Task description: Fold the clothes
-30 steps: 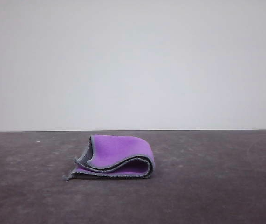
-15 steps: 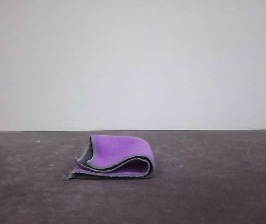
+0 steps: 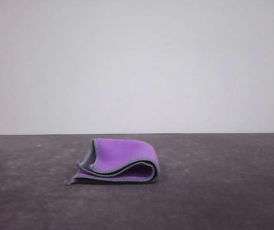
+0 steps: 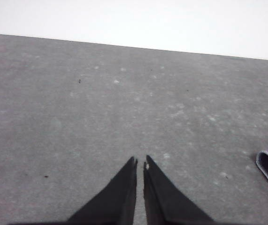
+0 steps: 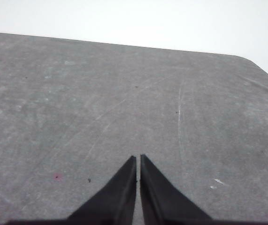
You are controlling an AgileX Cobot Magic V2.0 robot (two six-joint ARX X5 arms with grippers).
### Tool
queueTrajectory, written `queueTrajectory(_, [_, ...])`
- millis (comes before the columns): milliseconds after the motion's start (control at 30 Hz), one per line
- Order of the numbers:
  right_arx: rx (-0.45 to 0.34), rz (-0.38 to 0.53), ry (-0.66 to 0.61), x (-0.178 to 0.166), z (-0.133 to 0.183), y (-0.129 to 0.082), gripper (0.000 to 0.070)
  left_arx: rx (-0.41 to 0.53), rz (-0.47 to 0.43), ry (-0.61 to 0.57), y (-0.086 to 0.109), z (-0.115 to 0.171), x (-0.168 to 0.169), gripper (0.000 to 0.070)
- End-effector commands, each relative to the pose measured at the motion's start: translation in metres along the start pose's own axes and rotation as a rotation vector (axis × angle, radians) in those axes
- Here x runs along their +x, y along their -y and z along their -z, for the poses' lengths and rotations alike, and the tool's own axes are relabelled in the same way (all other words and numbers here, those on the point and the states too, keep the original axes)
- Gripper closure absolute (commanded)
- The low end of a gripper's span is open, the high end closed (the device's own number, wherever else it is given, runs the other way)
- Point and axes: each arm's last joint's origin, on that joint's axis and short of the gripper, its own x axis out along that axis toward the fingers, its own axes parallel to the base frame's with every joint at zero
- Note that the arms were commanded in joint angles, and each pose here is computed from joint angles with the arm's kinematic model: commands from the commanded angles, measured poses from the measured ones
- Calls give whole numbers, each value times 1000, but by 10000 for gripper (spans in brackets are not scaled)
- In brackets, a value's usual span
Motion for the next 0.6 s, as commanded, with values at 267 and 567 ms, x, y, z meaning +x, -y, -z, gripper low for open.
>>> queueTrajectory(267, [14,4,9,0,0,0,689,-3,-5,-22,-1,7,2,683])
queueTrajectory(567, [14,4,9,0,0,0,689,-3,-4,-22,-1,7,2,683])
